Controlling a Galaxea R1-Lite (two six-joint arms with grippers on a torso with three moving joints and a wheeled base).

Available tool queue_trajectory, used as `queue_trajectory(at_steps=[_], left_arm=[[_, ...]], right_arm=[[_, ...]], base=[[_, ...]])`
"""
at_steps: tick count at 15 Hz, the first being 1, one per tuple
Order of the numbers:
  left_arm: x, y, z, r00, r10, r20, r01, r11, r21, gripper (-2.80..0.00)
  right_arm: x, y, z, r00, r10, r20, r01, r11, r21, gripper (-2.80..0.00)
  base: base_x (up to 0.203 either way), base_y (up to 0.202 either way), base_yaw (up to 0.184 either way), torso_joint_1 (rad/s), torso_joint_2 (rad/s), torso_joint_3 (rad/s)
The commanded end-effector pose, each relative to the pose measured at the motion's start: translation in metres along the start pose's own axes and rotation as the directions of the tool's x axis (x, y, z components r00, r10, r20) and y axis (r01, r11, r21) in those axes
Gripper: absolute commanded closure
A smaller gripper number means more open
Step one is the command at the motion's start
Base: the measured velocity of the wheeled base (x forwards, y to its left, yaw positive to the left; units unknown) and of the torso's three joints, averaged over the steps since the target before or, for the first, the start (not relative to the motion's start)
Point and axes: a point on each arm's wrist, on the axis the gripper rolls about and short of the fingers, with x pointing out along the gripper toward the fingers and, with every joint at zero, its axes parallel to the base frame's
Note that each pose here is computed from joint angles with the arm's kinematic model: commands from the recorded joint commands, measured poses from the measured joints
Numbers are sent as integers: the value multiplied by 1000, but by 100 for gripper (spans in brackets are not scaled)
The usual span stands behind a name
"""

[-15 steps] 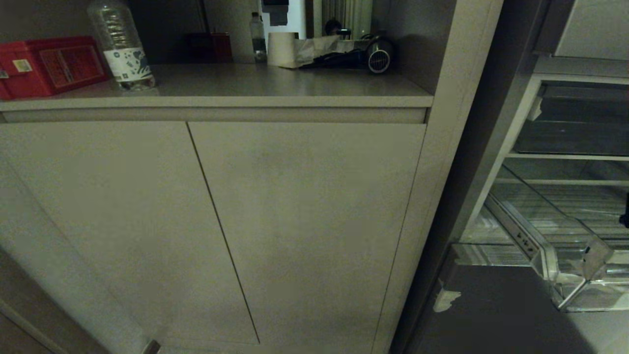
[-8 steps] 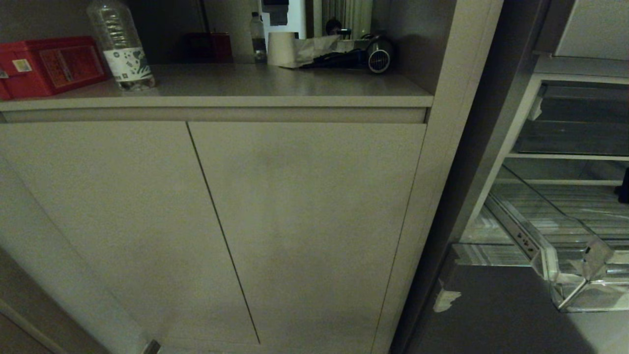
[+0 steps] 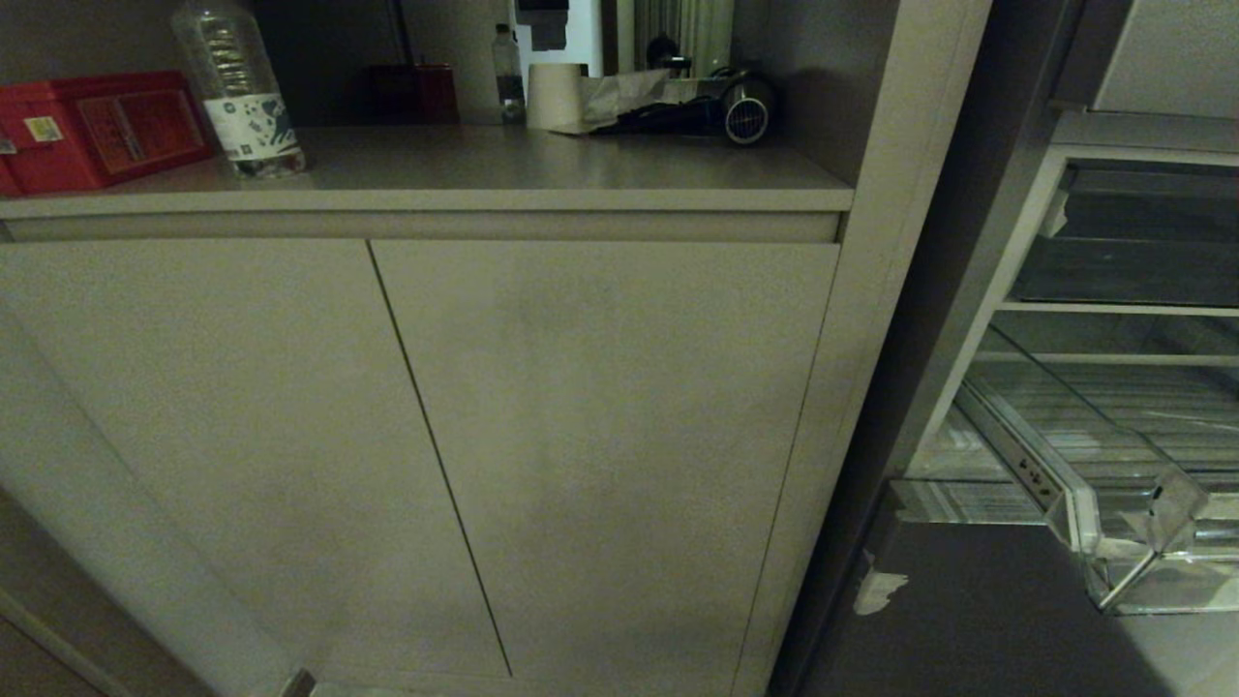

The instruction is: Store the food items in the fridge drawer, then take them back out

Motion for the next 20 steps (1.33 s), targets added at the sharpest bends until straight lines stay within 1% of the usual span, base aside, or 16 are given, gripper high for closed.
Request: queue_trajectory(at_steps=[1, 4, 5, 6, 9, 12, 13, 14, 15, 16, 17, 18, 20], left_arm=[[0, 0, 0, 1000, 0, 0, 0, 1000, 0, 0], [0, 0, 0, 1000, 0, 0, 0, 1000, 0, 0], [0, 0, 0, 1000, 0, 0, 0, 1000, 0, 0], [0, 0, 0, 1000, 0, 0, 0, 1000, 0, 0], [0, 0, 0, 1000, 0, 0, 0, 1000, 0, 0], [0, 0, 0, 1000, 0, 0, 0, 1000, 0, 0], [0, 0, 0, 1000, 0, 0, 0, 1000, 0, 0], [0, 0, 0, 1000, 0, 0, 0, 1000, 0, 0], [0, 0, 0, 1000, 0, 0, 0, 1000, 0, 0], [0, 0, 0, 1000, 0, 0, 0, 1000, 0, 0], [0, 0, 0, 1000, 0, 0, 0, 1000, -1, 0], [0, 0, 0, 1000, 0, 0, 0, 1000, 0, 0], [0, 0, 0, 1000, 0, 0, 0, 1000, 0, 0]], right_arm=[[-68, 1, -11, 984, 31, 177, -29, 999, -19, 0], [-112, -2, -52, 964, 52, 263, -29, 995, -91, 0], [-122, -3, -70, 959, 57, 279, -25, 993, -117, 0], [-126, -5, -92, 959, 66, 276, -26, 989, -146, 0], [-124, -9, -148, 966, 125, 227, -73, 972, -222, 0], [-109, -11, -178, 979, 158, 125, -126, 964, -232, 0], [-106, -11, -182, 976, 193, 104, -163, 956, -242, 0], [-102, -12, -190, 965, 251, 73, -225, 940, -257, 0], [-96, -14, -205, 964, 266, 22, -250, 929, -273, 0], [-91, -16, -219, 969, 246, -14, -239, 924, -297, 0], [-86, -18, -230, 978, 208, -14, -201, 927, -318, 0], [-85, -19, -230, 979, 202, 15, -187, 928, -322, 0], [-85, -19, -232, 980, 200, -2, -191, 932, -309, 0]], base=[[0, 0, 0, 0, 0, 0], [0, 0, 0, 0, 0, 0], [0, 0, 0, 0, 0, 0], [0, 0, 0, 0, 0, 0], [0, 0, 0, 0, 0, 0], [0, 0, 0, 0, 0, 0], [0, 0, 0, 0, 0, 0], [0, 0, 0, 0, 0, 0], [0, 0, 0, 0, 0, 0], [0, 0, 0, 0, 0, 0], [0, 0, 0, 0, 0, 0], [0, 0, 0, 0, 0, 0], [0, 0, 0, 0, 0, 0]])
